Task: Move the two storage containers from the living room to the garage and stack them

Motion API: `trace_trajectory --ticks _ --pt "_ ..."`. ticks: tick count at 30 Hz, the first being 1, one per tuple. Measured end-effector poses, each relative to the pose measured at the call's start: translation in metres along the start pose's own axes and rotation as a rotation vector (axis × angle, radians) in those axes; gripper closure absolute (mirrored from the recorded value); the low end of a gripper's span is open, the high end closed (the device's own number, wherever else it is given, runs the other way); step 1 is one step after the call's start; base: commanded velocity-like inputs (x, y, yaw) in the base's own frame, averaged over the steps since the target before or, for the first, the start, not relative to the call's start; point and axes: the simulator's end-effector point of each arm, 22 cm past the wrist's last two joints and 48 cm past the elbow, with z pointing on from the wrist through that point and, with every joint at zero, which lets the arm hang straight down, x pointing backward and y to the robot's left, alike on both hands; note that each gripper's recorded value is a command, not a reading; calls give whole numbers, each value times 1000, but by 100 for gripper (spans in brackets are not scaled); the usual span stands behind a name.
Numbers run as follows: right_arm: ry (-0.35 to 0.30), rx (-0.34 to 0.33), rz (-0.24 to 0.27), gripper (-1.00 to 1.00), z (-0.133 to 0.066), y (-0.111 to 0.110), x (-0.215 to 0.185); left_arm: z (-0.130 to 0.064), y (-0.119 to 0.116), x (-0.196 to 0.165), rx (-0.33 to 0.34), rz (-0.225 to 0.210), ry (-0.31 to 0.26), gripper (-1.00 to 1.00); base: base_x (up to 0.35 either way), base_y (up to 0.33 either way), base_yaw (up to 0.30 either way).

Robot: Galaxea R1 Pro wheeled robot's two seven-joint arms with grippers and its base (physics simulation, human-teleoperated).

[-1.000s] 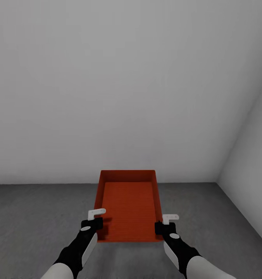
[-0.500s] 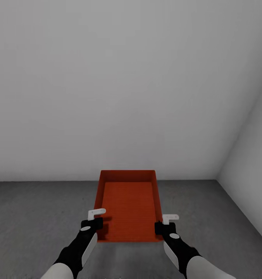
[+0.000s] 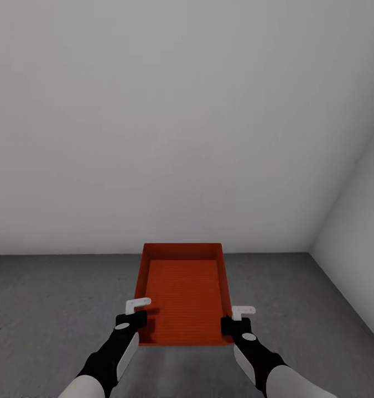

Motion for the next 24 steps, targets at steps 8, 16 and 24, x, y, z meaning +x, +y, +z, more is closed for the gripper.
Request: trace_trajectory --ticks 8,16,24 --pt "13 0 0 100 3 0 7 3 0 7 -2 2 12 100 0 0 0" --pt "25 0 0 100 5 0 14 6 1 13 -3 3 25 100 0 0 0" --pt "39 0 0 100 8 0 21 9 1 20 -5 5 38 100 0 0 0"
